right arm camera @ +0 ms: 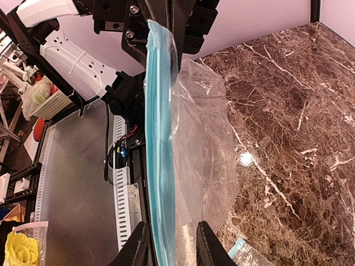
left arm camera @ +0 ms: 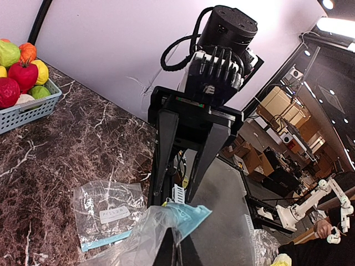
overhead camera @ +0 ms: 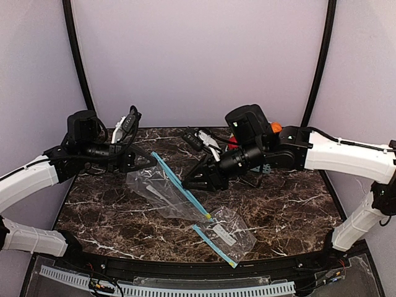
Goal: Place the food in the zip-top bag and seal the zipper
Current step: Pass from the left arm to the right
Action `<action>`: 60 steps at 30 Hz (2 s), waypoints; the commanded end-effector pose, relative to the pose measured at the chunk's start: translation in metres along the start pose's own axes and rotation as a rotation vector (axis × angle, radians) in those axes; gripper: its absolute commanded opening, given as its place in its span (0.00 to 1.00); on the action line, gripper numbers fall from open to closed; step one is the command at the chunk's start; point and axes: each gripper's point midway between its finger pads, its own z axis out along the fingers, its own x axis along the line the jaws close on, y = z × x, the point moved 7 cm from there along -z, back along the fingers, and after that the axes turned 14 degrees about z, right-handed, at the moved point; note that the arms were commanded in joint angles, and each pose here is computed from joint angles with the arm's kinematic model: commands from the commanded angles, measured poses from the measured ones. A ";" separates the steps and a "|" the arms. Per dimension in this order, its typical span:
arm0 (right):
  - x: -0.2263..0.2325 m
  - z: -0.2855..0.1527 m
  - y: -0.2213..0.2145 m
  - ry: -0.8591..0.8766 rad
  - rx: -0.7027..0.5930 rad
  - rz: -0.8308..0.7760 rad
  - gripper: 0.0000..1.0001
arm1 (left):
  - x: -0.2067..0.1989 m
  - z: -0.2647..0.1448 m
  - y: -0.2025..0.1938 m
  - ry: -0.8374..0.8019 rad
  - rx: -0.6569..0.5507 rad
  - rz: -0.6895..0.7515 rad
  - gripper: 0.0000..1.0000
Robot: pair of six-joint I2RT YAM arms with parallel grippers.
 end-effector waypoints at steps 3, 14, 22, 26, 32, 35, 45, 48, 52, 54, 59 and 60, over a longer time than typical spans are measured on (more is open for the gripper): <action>0.012 -0.002 0.010 0.027 -0.035 -0.028 0.29 | -0.003 0.001 0.000 -0.026 -0.002 0.025 0.01; 0.004 0.007 0.006 0.002 -0.005 -0.015 0.23 | -0.004 0.000 0.001 -0.027 -0.005 0.030 0.01; 0.003 0.011 0.004 -0.005 0.006 -0.014 0.15 | -0.003 0.001 0.002 -0.027 -0.006 0.030 0.01; 0.003 0.012 0.004 0.001 0.008 -0.015 0.07 | -0.002 0.001 0.002 -0.027 -0.006 0.029 0.01; 0.004 0.010 0.007 -0.009 -0.019 -0.007 0.00 | 0.001 0.002 0.001 -0.003 -0.007 0.025 0.01; -0.002 0.004 0.011 -0.067 -0.062 0.016 0.00 | 0.008 0.001 0.001 0.081 -0.001 0.014 0.28; -0.064 -0.045 0.006 -0.469 -0.169 0.227 0.00 | 0.031 -0.036 0.016 0.672 0.054 0.037 0.75; -0.071 -0.047 0.004 -0.522 -0.172 0.254 0.00 | 0.032 -0.037 0.014 0.696 0.022 -0.034 0.75; -0.072 -0.035 0.006 -0.472 -0.176 0.283 0.00 | 0.033 -0.025 0.007 0.697 -0.008 -0.101 0.75; -0.072 -0.026 0.006 -0.430 -0.175 0.302 0.00 | 0.033 -0.014 0.001 0.695 -0.012 -0.119 0.75; -0.075 -0.002 0.005 -0.357 -0.182 0.346 0.00 | 0.038 0.018 -0.018 0.631 -0.039 -0.205 0.76; -0.076 0.002 0.005 -0.348 -0.181 0.350 0.00 | 0.039 0.023 -0.014 0.606 -0.072 -0.198 0.76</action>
